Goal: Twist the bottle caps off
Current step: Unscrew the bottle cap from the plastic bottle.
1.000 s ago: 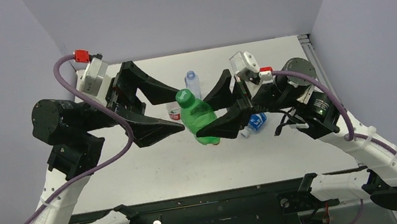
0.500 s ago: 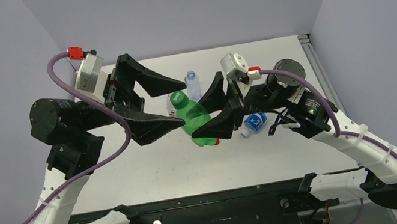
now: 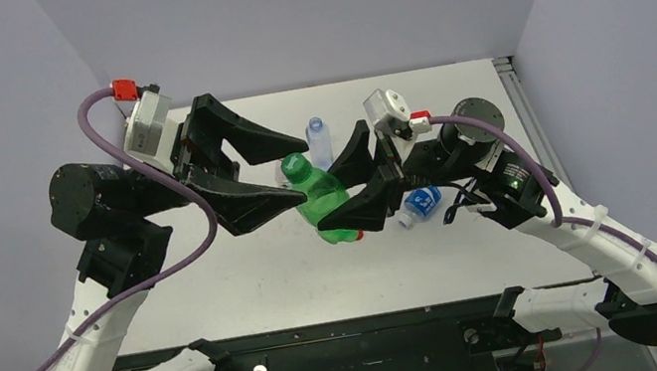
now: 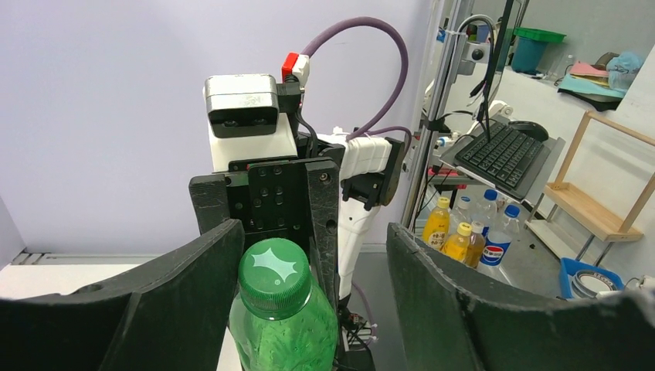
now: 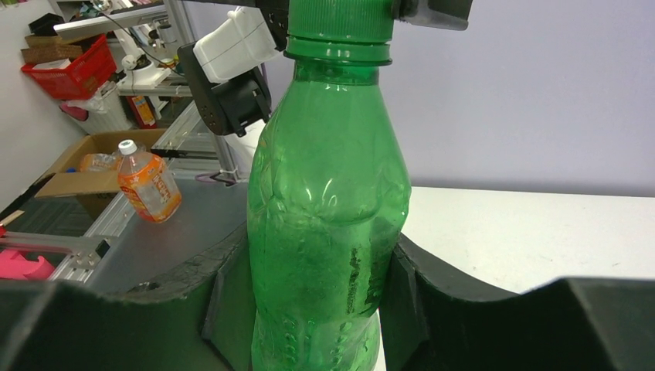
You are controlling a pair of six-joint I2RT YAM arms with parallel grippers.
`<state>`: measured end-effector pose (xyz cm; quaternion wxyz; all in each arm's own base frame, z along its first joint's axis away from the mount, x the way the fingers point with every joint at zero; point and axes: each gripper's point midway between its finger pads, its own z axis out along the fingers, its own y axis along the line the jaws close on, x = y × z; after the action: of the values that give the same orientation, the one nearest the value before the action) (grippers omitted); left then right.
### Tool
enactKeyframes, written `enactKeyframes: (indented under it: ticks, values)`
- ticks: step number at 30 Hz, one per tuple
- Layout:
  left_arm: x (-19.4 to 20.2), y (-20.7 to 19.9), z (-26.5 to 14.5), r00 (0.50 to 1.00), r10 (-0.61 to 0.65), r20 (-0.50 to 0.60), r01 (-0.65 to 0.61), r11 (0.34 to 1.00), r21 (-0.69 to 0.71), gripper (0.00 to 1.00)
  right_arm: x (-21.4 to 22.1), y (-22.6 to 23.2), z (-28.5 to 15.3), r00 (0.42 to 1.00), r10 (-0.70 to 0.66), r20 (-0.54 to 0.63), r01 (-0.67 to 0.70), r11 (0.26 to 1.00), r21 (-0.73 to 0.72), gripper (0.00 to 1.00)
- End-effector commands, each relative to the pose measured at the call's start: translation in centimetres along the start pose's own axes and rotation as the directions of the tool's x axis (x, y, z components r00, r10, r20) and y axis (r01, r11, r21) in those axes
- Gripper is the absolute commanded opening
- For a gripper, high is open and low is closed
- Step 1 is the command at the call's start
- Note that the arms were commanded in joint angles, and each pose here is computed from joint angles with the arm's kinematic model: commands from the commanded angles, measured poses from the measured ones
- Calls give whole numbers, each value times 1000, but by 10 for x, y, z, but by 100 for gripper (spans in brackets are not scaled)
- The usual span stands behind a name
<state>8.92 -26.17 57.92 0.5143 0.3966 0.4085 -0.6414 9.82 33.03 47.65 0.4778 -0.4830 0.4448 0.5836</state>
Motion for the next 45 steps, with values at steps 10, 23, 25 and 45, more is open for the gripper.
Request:
enactKeyframes:
  ticks: [10,23,25,45]
  values:
    - [2,3,1,1000,12,6,-12,1000,-17,43,-30,7,0,994,-83,72,86,996,-28,0]
    - [-3,8,1,1000,20,21,-19,998,-53,0,-29,-3,-2,994,-86,67,85,996,19,0]
    - [0,12,1,1000,21,13,-20,997,-71,0,-29,-13,-5,995,-93,49,89,994,67,0]
    - [-24,96,-23,984,165,61,-108,842,-528,0,7,-125,-27,947,-157,-280,311,665,679,0]
